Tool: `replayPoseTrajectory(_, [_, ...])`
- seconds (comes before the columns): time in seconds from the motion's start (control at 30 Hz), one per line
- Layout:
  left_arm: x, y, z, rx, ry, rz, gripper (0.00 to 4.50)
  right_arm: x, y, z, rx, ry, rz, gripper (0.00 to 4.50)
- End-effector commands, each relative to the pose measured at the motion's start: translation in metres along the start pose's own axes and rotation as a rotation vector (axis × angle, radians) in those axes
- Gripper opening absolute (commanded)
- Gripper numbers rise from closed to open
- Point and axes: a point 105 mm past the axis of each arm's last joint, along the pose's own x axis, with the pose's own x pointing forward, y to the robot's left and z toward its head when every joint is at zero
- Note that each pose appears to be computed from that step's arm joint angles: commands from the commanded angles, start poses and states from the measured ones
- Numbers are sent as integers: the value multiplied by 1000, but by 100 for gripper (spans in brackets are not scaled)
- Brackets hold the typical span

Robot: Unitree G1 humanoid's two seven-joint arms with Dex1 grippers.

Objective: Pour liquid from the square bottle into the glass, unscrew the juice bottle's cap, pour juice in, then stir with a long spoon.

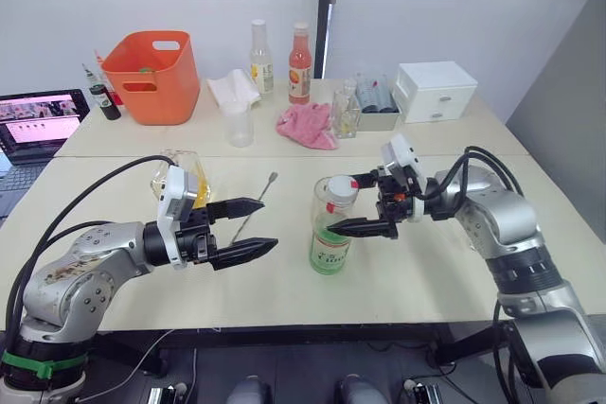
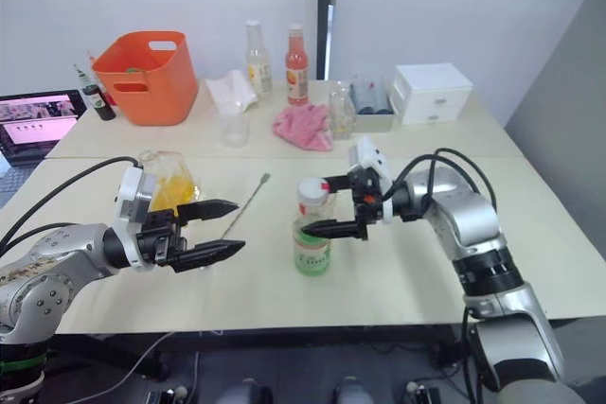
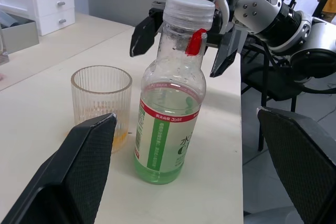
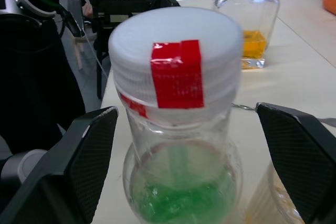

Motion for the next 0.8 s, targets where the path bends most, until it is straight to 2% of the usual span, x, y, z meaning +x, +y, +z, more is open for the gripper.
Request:
replayPoseTrajectory(0.03, [-3,-5,10,41,-4,0,450,-4,-1,15,-48,-32,6,290])
replayPoseTrajectory(0.17, [-3,-7,9,41,5,-5,450,-6,5,20,-35,-53,22,161])
replayPoseTrajectory(0.2, [-3,-7,9,42,5,-5,450,-6,6,20,-35,-54,23,149])
replayPoseTrajectory(0.37, [-2,-6,11,49,-2,-4,450,-4,11,20,-45,-55,9,148])
replayPoseTrajectory(0.53, [0,-6,10,54,-11,-5,450,-4,22,36,-94,-56,-104,148])
replayPoseTrajectory(0.67, [0,-6,10,56,-16,-5,450,1,34,37,-96,-17,-238,148])
replayPoseTrajectory(0.8, [1,-6,11,59,-18,-13,450,6,33,36,0,-25,-477,148])
